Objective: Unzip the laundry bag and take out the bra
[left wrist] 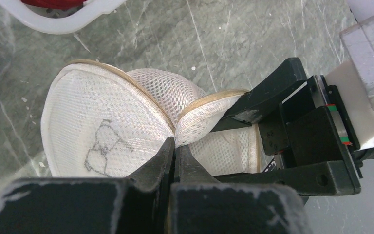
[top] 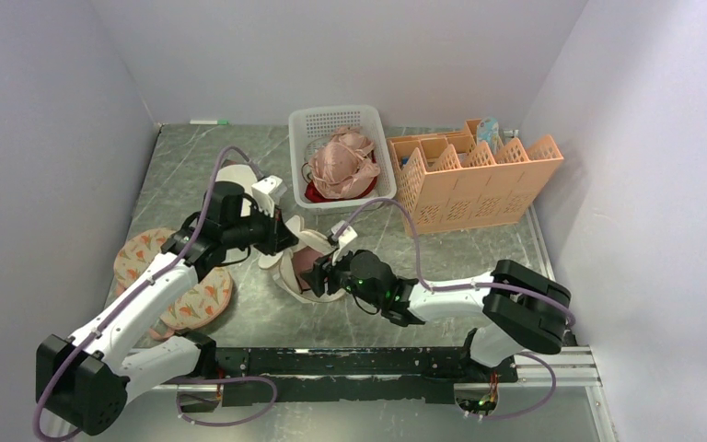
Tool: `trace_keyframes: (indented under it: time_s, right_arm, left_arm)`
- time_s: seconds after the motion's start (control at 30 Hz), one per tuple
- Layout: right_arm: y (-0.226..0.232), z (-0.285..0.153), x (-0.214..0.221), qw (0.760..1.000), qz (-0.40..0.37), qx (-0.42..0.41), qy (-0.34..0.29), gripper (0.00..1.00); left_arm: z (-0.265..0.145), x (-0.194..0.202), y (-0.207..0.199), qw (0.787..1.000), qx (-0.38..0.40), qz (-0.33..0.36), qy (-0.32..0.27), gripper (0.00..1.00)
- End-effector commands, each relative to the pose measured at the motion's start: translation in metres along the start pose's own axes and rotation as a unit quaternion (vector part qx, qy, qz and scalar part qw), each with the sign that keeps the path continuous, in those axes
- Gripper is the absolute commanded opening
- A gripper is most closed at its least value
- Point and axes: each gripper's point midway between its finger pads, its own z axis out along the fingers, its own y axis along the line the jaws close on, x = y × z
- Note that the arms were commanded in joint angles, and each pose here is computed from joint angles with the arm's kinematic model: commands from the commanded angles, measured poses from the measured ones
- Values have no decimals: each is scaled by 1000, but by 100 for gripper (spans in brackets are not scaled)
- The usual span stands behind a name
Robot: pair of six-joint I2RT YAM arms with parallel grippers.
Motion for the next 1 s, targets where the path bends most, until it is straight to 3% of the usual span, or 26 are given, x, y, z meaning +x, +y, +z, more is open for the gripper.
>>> trace_keyframes:
  time_s: [0.0, 0.13, 0.47, 0.97]
  right_arm:
    - [13, -4, -20, 999, 6, -30, -29, 55]
    - [19, -7, -25, 998, 11, -50, -44, 54]
    - [36, 7, -1, 995, 35, -93, -5, 51]
    - [30, -3, -5, 995, 51, -82, -21, 52]
  left_arm:
    - [1, -8, -5, 1000, -5, 28, -11, 7]
    - [-2, -11, -8, 999, -6, 34, -19, 7]
    - [-2, -11, -11, 999, -2, 37, -19, 7]
    - [-4, -13, -14, 999, -3, 41, -25, 7]
